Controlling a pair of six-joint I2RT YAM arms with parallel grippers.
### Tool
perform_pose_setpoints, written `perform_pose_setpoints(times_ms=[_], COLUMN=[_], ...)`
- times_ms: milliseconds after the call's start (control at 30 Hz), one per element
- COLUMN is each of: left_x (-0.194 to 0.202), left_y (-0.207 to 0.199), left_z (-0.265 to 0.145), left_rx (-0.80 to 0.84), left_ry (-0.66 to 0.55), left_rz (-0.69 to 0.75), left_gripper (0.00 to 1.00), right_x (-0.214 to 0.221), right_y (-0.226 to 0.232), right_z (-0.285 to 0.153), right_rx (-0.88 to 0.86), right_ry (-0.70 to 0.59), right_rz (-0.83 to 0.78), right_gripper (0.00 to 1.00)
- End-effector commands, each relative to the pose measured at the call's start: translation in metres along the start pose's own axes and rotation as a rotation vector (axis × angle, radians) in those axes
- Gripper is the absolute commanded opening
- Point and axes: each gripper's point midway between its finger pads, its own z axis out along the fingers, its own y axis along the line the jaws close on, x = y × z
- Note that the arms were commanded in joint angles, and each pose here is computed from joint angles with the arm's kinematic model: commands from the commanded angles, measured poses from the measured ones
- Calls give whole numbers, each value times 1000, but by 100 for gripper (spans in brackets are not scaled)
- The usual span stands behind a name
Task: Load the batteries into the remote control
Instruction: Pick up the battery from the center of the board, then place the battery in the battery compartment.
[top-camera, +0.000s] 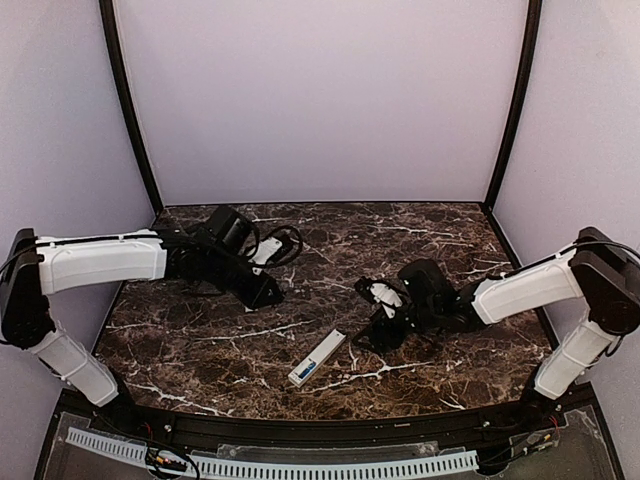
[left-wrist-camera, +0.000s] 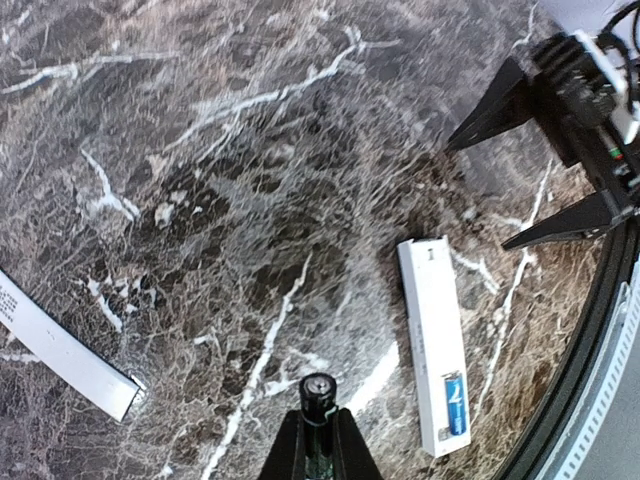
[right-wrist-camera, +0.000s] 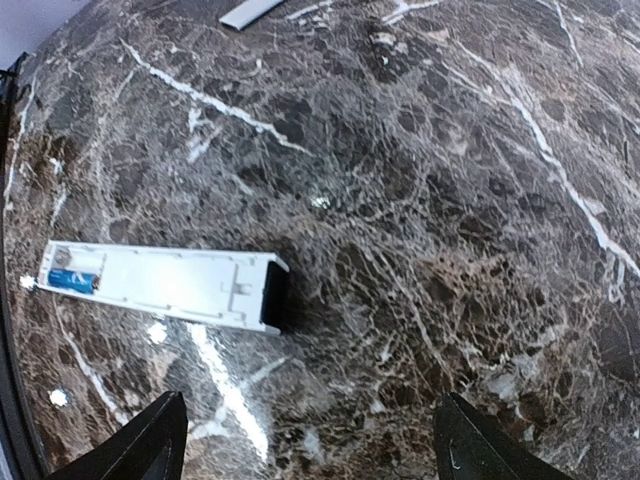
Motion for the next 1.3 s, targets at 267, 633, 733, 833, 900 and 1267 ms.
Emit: perform_pose_setpoints(times_ms=[267, 633, 733, 833, 900, 1267], left_x=[25, 42, 49, 53, 58, 74], left_y=[-65, -89, -93, -95, -95, -93], left_z=[17, 39, 43, 45, 48, 66], left_rx=[104, 141, 141, 144, 138, 115], left_ry=[-182, -181, -168, -168, -156, -123], left_rz=[29, 36, 37, 29, 28, 29], left_gripper=[0, 0, 0, 0, 0, 0], right_x=[-41, -30, -27, -24, -22, -17], right_y=[3, 5, 7, 7, 7, 5], right_z=[18, 30, 31, 33, 34, 37], right_rx=[-69, -93, -96, -91, -88, -67], right_ry=[-35, -10, -5, 2, 9, 31], right_rz=[100, 108, 105, 98, 96, 91], right_gripper=[84, 84, 84, 83, 83, 82])
